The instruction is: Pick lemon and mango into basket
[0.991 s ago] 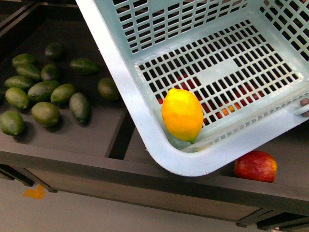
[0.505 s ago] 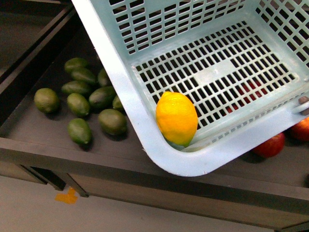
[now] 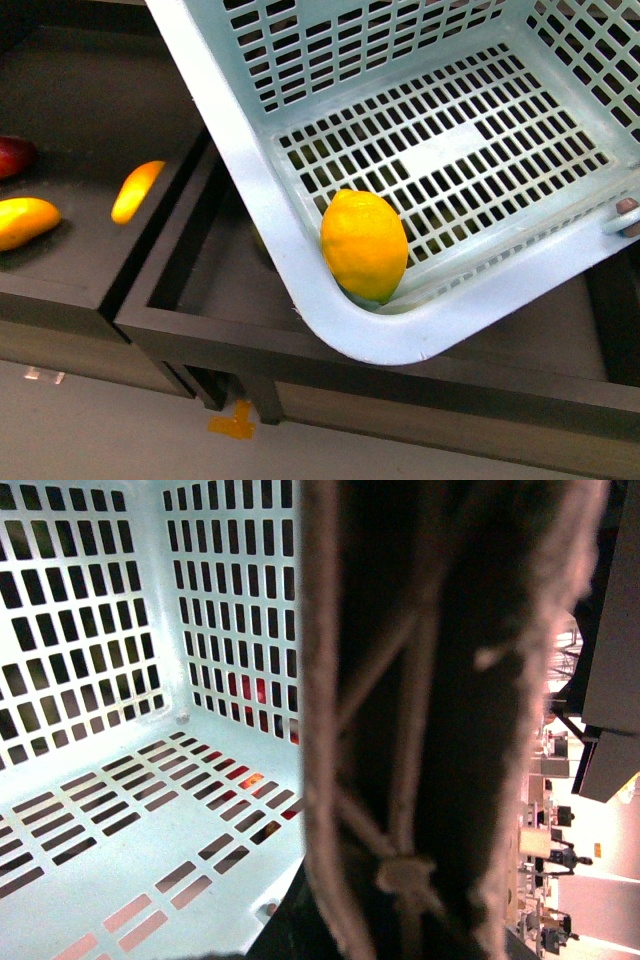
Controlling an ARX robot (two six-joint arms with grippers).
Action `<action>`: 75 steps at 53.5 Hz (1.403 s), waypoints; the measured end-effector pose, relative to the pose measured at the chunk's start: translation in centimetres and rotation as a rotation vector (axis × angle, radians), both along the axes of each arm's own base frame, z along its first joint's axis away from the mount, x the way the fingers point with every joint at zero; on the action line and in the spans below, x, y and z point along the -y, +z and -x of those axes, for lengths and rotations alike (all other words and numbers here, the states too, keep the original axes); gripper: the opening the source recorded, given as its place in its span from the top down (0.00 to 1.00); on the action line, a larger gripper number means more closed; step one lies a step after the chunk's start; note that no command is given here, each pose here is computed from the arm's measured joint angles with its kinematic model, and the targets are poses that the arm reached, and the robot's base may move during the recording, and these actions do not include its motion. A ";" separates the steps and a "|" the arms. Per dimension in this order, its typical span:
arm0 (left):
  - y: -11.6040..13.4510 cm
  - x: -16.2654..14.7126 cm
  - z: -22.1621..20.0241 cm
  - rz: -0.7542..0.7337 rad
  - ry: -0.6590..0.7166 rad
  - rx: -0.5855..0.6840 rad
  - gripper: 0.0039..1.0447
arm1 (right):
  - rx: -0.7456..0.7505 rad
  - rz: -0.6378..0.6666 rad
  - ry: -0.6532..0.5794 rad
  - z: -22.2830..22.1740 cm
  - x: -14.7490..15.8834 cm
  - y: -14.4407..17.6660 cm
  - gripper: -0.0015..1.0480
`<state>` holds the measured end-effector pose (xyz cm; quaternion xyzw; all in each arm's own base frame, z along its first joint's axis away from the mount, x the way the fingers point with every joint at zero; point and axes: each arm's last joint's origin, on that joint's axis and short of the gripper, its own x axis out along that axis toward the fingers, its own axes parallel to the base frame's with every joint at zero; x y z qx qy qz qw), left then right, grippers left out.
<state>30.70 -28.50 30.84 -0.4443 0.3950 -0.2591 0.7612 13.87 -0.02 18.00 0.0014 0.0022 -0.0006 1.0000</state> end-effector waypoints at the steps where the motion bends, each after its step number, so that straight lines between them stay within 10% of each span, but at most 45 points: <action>1: 0.0 0.0 0.0 0.000 0.000 0.000 0.96 | 0.000 0.000 0.000 0.0 0.0 0.0 0.08; 75: 0.0 0.0 0.0 -0.001 0.002 0.001 0.96 | -0.002 0.000 0.001 0.0 0.0 -0.1 0.08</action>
